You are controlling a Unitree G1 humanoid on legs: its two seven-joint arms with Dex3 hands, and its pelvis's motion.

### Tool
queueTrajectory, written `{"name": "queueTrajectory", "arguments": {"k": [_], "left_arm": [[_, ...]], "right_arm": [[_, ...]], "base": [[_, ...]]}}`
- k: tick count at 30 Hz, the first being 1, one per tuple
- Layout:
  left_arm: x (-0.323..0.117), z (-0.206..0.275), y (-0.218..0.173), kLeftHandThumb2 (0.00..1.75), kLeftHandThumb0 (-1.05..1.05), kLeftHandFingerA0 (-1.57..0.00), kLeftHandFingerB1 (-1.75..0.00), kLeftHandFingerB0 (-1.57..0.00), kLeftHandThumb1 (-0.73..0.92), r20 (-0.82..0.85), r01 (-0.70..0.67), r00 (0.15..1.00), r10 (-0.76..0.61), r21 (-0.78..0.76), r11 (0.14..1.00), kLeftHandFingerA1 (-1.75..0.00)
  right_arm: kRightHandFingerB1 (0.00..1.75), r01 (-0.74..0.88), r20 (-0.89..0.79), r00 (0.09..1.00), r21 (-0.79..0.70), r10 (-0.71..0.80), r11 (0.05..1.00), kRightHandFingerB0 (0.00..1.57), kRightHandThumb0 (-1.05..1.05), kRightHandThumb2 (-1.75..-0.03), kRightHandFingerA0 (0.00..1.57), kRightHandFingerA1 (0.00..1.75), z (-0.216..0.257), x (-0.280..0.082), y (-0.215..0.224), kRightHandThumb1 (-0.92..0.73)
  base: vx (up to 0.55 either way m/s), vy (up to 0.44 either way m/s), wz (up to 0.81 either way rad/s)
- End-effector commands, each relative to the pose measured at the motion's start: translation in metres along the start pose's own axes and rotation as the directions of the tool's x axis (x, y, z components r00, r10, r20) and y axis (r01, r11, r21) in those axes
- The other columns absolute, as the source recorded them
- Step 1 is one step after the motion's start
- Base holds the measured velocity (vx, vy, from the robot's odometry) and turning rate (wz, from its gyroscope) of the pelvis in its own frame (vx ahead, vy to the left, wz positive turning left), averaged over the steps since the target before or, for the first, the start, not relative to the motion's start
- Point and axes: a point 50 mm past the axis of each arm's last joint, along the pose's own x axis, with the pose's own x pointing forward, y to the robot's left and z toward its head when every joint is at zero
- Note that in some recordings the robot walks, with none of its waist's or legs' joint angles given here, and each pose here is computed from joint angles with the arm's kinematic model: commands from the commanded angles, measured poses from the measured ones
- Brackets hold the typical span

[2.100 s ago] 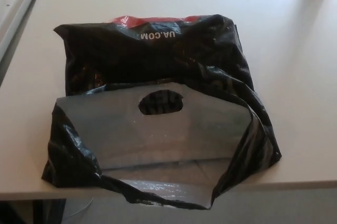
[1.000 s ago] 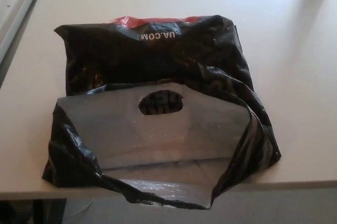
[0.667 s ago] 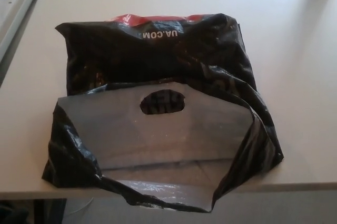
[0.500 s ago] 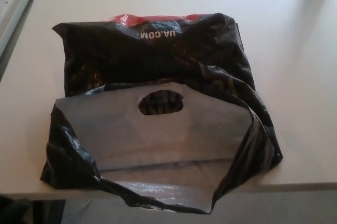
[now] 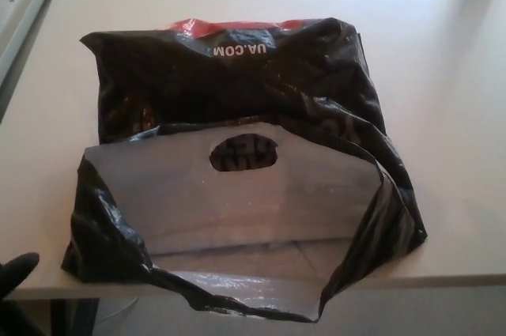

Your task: A plastic bag is kept infront of the robot in the middle of the desk and the robot uses both its hands to grab it from the top and lifts it up and then releases it.

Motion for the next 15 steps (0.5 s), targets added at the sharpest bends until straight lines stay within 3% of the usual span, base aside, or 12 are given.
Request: {"name": "queueTrajectory", "arguments": {"k": [1, 3, 5, 6, 8, 9, 10, 13, 14, 15], "left_arm": [[0.014, -0.039, -0.004, 0.53, -0.77, -0.41, -0.74, -0.25, 0.42, -0.256, 0.114, 0.955, -0.151, -0.154, 0.981, -0.9], [0.009, -0.045, -0.01, 0.53, -0.75, -0.43, -0.77, -0.27, 0.42, -0.286, 0.126, 0.942, -0.175, -0.181, 0.975, -0.9], [0.009, -0.048, -0.012, 0.53, -0.78, -0.35, -0.8, -0.29, 0.4, -0.304, 0.137, 0.935, -0.183, -0.166, 0.976, -0.97], [0.012, -0.051, -0.012, 0.67, -0.82, -0.25, -0.77, -0.25, 0.33, -0.33, 0.153, 0.922, -0.204, -0.172, 0.973, -0.88], [0.014, -0.056, -0.014, 0.65, -0.79, -0.16, -0.76, -0.24, 0.31, -0.369, 0.185, 0.894, -0.256, -0.217, 0.958, -0.87], [0.015, -0.056, -0.016, 0.74, -0.35, -0.18, -0.65, -0.23, 0.02, -0.361, 0.2, 0.889, -0.281, -0.247, 0.948, -0.67], [0.016, -0.057, -0.016, 0.64, -0.77, -0.18, -0.76, -0.26, 0.31, -0.363, 0.21, 0.885, -0.294, -0.252, 0.945, -0.87], [0.02, -0.056, -0.019, 0.66, -0.79, -0.25, -0.76, -0.27, 0.3, -0.363, 0.243, 0.876, -0.317, -0.237, 0.941, -0.86], [0.022, -0.055, -0.02, 0.65, -0.81, -0.25, -0.77, -0.29, 0.32, -0.356, 0.256, 0.874, -0.331, -0.24, 0.936, -0.87], [0.023, -0.053, -0.022, 0.65, -0.81, -0.25, -0.77, -0.29, 0.32, -0.348, 0.272, 0.871, -0.345, -0.243, 0.931, -0.87]], "right_arm": [[0.47, -0.001, -0.06, 0.998, -0.069, -0.003, 0.998, 0.0, -0.39, -0.97, 0.02, 0.48, -0.009, 0.015, 0.011, -0.35], [0.47, 0.005, -0.075, 0.997, -0.033, -0.008, 0.999, 0.0, -0.39, -0.97, 0.02, 0.48, -0.012, 0.019, 0.013, -0.37], [0.47, 0.009, -0.084, 0.996, -0.035, -0.012, 0.999, 0.0, -0.38, -0.97, 0.02, 0.49, -0.013, 0.023, 0.016, -0.37], [0.47, 0.012, -0.091, 0.996, -0.039, -0.015, 0.999, 0.0, -0.39, -0.97, 0.02, 0.48, -0.012, 0.026, 0.018, -0.35], [0.47, 0.007, -0.1, 0.995, -0.041, -0.011, 0.999, 0.0, -0.39, -0.96, 0.02, 0.48, -0.012, 0.027, 0.02, -0.34], [0.47, -0.002, -0.095, 0.995, -0.035, -0.001, 0.999, 0.0, -0.39, -0.96, 0.02, 0.48, -0.01, 0.027, 0.021, -0.33], [0.47, -0.009, -0.089, 0.996, -0.032, 0.006, 0.999, 0.0, -0.39, -0.95, 0.02, 0.48, -0.008, 0.026, 0.021, -0.33], [0.47, -0.032, -0.046, 0.999, -0.05, 0.03, 0.998, 0.0, -0.39, -0.96, 0.02, 0.48, -0.002, 0.025, 0.022, -0.34], [0.29, -0.036, -0.037, 0.999, -0.052, 0.034, 0.998, 0.15, -0.74, -0.59, 0.24, 0.37, 0.0, 0.024, 0.022, -0.63], [0.29, -0.039, -0.029, 0.999, -0.053, 0.038, 0.998, 0.15, -0.74, -0.59, 0.24, 0.37, 0.002, 0.023, 0.023, -0.63]], "base": [[0.0, 0.0, 0.0], [0.0, 0.0, 0.0], [0.0, 0.0, 0.0], [0.0, 0.0, 0.0], [0.0, 0.0, 0.0], [0.0, 0.0, 0.0], [0.0, 0.0, 0.0], [0.0, -0.001, 0.03], [0.0, 0.0, 0.0], [0.0, 0.0, 0.0]]}}
